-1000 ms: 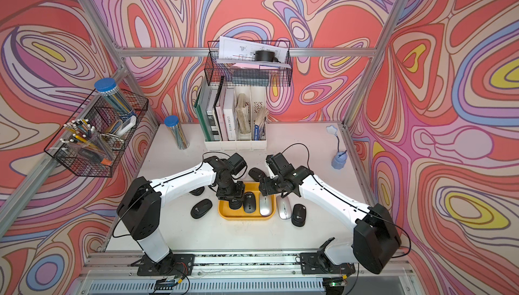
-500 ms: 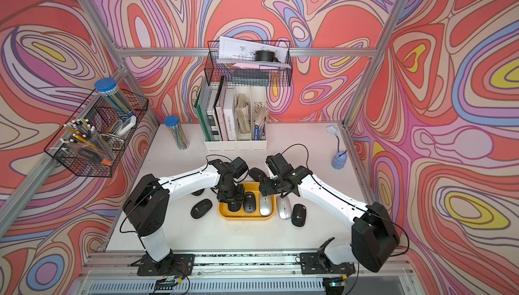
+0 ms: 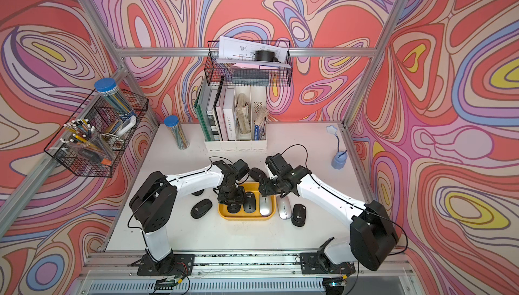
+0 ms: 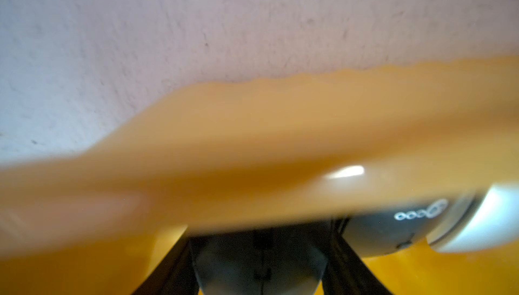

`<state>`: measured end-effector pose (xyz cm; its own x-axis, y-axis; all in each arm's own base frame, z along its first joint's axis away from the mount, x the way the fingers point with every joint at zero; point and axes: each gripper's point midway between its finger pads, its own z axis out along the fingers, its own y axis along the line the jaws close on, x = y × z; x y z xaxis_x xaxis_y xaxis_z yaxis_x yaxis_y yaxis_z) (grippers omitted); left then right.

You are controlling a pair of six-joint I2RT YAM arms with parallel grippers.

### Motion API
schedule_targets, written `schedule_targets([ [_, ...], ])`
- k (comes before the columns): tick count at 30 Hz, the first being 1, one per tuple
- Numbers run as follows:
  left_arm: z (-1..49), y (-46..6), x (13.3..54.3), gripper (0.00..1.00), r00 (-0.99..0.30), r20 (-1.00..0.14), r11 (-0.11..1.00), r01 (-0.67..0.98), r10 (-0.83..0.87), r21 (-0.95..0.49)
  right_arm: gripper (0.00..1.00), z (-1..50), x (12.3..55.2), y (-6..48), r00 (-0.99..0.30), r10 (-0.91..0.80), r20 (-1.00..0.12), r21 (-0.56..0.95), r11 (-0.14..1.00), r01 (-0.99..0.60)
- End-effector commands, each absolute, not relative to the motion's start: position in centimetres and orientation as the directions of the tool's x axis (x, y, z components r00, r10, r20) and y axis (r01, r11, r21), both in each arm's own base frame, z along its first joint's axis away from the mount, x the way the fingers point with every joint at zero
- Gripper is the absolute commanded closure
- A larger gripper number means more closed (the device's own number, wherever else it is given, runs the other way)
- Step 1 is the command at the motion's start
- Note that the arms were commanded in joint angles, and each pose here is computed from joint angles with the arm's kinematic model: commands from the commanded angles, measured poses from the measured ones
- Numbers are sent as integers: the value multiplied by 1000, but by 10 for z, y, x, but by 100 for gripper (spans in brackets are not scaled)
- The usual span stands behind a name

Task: Put the mouse in the storage box
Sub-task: Place the mouse in the storage box.

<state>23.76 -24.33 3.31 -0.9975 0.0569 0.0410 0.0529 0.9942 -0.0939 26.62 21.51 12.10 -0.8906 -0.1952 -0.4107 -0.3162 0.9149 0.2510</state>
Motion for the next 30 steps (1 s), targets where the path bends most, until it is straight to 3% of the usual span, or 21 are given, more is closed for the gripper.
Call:
schedule_targets([
  [1,29,-245,237,43,-997,49,994,62,67,-91,26,123,268,215,-894,-184,-409,259,916,-308],
  [11,28,-247,235,30,-994,65,992,85,91,-90,27,128,266,218,-890,-192,-413,272,907,-321],
  [19,57,-251,242,19,-994,18,987,107,110,-120,26,132,266,218,-886,-192,-422,275,904,-327],
  [30,104,-242,242,19,-995,-56,988,91,85,-127,27,144,272,222,-874,-192,-447,280,898,-340],
])
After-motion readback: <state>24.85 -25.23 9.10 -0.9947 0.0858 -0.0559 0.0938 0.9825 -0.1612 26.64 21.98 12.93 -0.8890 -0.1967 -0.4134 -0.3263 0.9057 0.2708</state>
